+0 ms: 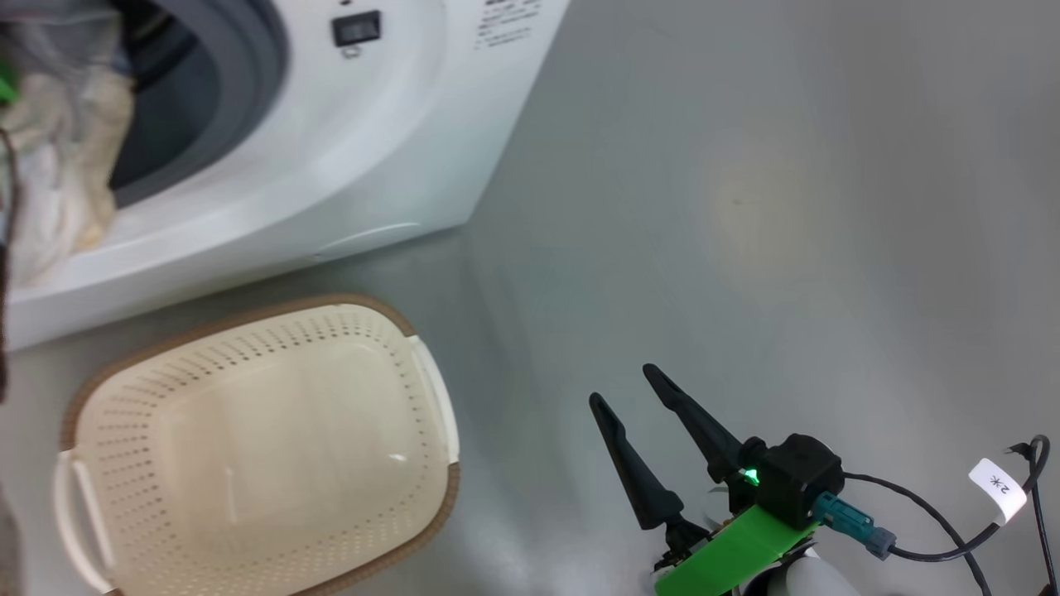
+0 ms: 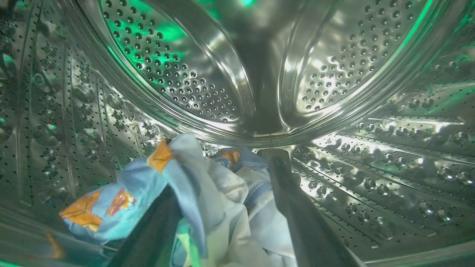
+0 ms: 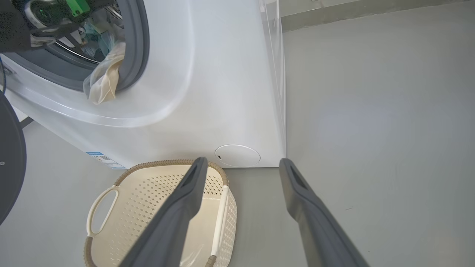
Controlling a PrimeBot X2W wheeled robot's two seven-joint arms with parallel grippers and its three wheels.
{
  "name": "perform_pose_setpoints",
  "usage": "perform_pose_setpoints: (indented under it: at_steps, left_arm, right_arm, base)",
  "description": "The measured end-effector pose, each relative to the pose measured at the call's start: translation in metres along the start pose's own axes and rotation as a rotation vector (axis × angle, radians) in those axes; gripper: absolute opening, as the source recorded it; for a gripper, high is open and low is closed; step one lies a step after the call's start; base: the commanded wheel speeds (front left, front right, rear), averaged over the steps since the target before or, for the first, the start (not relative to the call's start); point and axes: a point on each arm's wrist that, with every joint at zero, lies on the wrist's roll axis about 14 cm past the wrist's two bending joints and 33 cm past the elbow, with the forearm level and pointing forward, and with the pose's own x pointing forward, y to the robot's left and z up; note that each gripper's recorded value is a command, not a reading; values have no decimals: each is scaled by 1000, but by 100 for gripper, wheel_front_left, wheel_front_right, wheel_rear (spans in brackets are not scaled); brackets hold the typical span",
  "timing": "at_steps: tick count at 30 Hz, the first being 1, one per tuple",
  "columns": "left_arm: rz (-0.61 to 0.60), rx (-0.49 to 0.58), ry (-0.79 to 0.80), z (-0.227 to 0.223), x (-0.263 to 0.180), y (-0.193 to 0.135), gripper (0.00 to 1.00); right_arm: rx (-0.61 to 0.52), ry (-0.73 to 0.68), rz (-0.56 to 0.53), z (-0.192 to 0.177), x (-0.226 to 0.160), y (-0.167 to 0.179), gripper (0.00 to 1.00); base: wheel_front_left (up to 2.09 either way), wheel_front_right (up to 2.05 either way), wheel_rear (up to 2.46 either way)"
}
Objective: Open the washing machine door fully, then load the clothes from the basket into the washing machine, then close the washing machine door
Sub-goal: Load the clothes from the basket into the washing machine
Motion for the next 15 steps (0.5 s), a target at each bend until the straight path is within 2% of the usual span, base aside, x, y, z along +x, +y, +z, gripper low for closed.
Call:
perform_pose_setpoints:
  at_steps: [6,15]
  left_arm:
    - [-14,-17,-44,13,-21,-2,100]
    - [-33,-65,-29,-4,-64,-4,100]
  right_arm:
    - [1,-21,35,6,4,10,100]
    - [-4,-52,65,15,12,17,100]
  base:
    - [0,0,0]
    - [0,0,0]
